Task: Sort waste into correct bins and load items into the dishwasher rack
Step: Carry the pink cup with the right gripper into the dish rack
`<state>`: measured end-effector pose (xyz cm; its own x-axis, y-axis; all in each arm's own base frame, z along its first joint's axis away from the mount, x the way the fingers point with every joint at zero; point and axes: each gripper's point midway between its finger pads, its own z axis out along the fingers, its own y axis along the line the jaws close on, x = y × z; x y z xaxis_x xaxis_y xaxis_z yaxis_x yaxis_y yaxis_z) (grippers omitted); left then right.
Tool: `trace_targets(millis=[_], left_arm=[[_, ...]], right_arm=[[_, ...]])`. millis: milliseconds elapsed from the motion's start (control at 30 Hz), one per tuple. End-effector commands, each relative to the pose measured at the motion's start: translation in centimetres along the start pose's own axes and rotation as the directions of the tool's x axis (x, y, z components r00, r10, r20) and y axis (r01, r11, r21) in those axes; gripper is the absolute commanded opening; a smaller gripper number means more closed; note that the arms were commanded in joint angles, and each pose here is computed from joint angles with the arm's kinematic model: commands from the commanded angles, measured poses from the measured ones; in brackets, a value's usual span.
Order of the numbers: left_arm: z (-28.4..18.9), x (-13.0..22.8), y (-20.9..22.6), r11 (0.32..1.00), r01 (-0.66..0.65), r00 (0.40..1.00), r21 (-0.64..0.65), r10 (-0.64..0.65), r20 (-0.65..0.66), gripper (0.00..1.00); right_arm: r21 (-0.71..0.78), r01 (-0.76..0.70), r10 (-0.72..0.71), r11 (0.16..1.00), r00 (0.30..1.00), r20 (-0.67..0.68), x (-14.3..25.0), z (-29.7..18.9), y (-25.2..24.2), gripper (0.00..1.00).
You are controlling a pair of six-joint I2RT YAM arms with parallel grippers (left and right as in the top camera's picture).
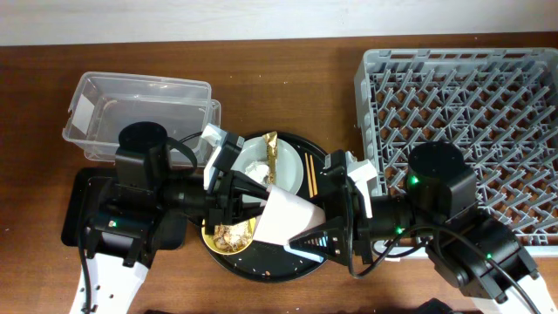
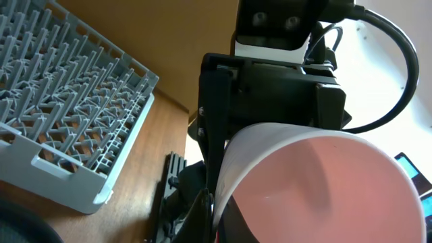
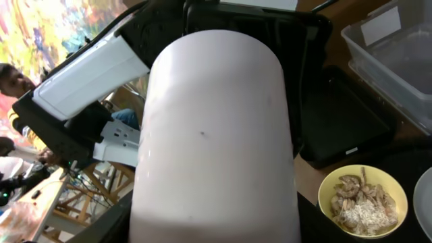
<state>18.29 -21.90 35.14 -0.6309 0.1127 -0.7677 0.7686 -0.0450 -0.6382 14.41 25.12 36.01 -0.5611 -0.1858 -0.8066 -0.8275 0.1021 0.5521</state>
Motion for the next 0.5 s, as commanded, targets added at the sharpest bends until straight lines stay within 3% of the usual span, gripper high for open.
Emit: trace_targets(millis=[0,33,67,100,200,300,400,467], left_arm=[[0.1,-0.4,-0.6,0.999,-0.035,0.999,-0.001,0.035,0.001,0.40],[0.1,-0.5,-0.5,0.999,-0.035,0.999,-0.007,0.035,0.002,0.55],[0.1,-0.5,-0.4,0.999,-0.035,0.999,-0.018,0.035,0.005,0.92],[0.1,-0.6,-0.1,0.999,-0.035,0.999,-0.032,0.035,0.009,0.99],[0.1,-0.8,0.7,0.996,-0.033,0.999,-0.080,0.035,0.022,0.99],[-0.1,-1.0,2.0,0.988,-0.015,0.999,-0.150,0.021,0.039,0.99],[-0.3,-0.9,3.1,0.978,0.017,0.999,-0.210,-0.007,0.050,1.00],[-0.5,-0.6,3.9,0.966,0.054,0.998,-0.254,-0.041,0.057,0.99]], right_arm=[[0.070,0.050,-0.054,0.996,0.997,0.054,-1.2,-1.1,0.0,0.50],[0.094,0.055,-0.062,0.994,0.996,0.070,-1.4,-1.6,0.0,0.50],[0.131,0.050,-0.062,0.990,0.994,0.085,-1.4,-2.2,-0.3,0.50],[0.196,0.027,-0.048,0.980,0.994,0.101,-1.3,-3.1,-1.0,0.50],[0.496,-0.127,0.047,0.859,0.984,0.170,0.2,-7.4,-5.1,0.50],[0.788,-0.369,0.181,0.493,0.929,0.322,3.2,-15.2,-9.6,0.50],[0.833,-0.537,0.254,0.131,0.831,0.496,6.7,-21.6,-11.8,0.50],[0.805,-0.593,0.296,-0.029,0.764,0.574,8.6,-24.3,-13.1,0.50]])
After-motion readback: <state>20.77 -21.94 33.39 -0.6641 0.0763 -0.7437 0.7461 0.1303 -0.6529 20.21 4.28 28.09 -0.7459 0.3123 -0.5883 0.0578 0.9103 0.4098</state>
